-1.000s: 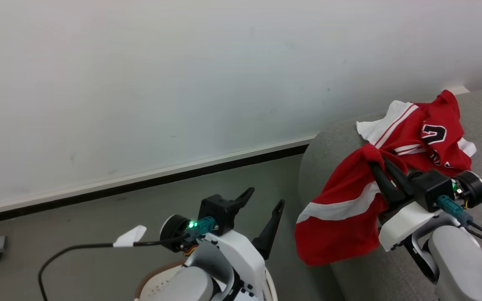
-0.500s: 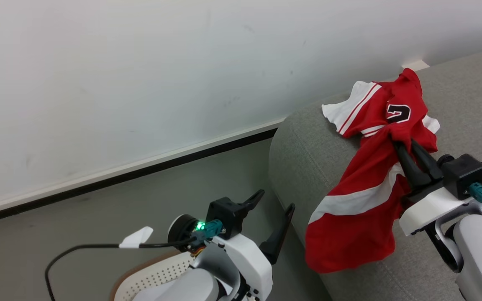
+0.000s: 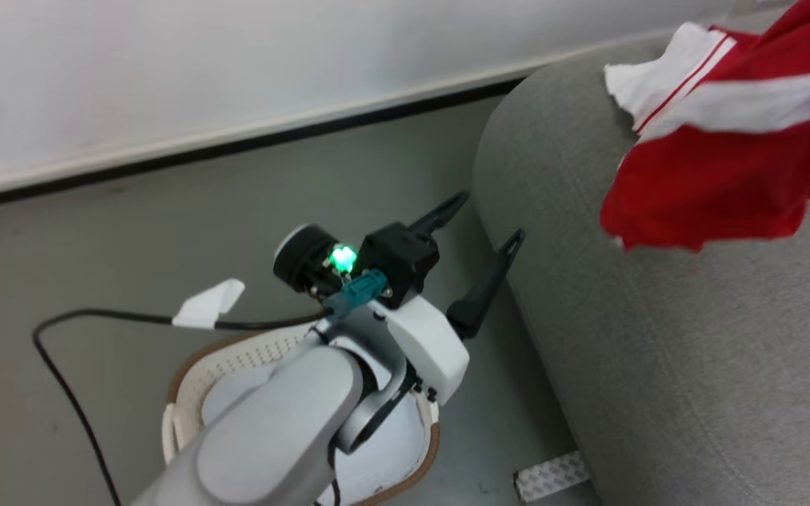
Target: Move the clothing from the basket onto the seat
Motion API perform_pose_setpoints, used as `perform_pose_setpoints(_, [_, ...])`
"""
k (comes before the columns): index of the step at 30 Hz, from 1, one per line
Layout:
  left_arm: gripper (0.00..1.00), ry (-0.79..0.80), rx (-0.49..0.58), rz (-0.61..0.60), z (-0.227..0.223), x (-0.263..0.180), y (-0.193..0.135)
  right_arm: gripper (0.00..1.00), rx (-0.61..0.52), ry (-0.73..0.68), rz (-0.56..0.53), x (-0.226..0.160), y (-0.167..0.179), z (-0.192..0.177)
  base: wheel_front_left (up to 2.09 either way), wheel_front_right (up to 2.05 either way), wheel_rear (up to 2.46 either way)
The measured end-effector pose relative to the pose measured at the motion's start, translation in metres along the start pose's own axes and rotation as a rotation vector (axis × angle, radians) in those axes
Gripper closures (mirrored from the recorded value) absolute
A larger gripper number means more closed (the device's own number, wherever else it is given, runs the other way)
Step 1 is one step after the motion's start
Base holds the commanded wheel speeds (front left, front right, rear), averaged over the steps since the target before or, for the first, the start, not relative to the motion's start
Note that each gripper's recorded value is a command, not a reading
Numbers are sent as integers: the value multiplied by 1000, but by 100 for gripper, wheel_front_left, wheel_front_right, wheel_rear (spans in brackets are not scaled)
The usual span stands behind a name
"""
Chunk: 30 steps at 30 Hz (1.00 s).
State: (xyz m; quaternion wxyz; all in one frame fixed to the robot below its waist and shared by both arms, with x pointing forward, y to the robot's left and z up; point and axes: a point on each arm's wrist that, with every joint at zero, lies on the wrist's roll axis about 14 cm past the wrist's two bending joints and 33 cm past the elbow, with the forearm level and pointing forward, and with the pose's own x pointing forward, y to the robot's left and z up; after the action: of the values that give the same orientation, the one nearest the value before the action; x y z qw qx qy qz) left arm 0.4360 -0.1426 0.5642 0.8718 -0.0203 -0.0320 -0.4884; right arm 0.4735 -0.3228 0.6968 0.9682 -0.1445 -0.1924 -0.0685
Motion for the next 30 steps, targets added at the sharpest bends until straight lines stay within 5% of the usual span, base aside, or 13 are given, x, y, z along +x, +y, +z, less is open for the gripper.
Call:
perform_pose_setpoints(8, [0, -28, -37, 44, -29, 14, 61, 100, -156, 37, -143, 78, -60, -23, 0, 0, 0])
perform_pose_setpoints(12, [0, -11, -74, 88, -57, 8, 83, 100, -168, 159, -225, 84, -83, -76, 0, 0, 0])
perform_pose_setpoints(19, [0, 54, -111, 158, -99, -12, 104, 100, -90, 522, -307, 7, -82, -225, 0, 0, 0])
perform_pose_setpoints(22, [0, 53, -115, 173, -101, -16, 106, 97, -65, 625, -349, -39, -83, -257, 0, 0, 0])
perform_pose_setpoints(24, [0, 49, -125, 180, -101, -18, 106, 64, -43, 657, -368, -59, -80, -268, 0, 0, 0])
perform_pose_setpoints(26, [0, 47, -127, 185, -100, -19, 106, 0, -23, 670, -381, -74, -77, -272, 0, 0, 0])
perform_pose_setpoints(30, [0, 30, -123, 195, -91, -23, 103, 0, -2, 644, -414, -85, -82, -263, 0, 0, 0])
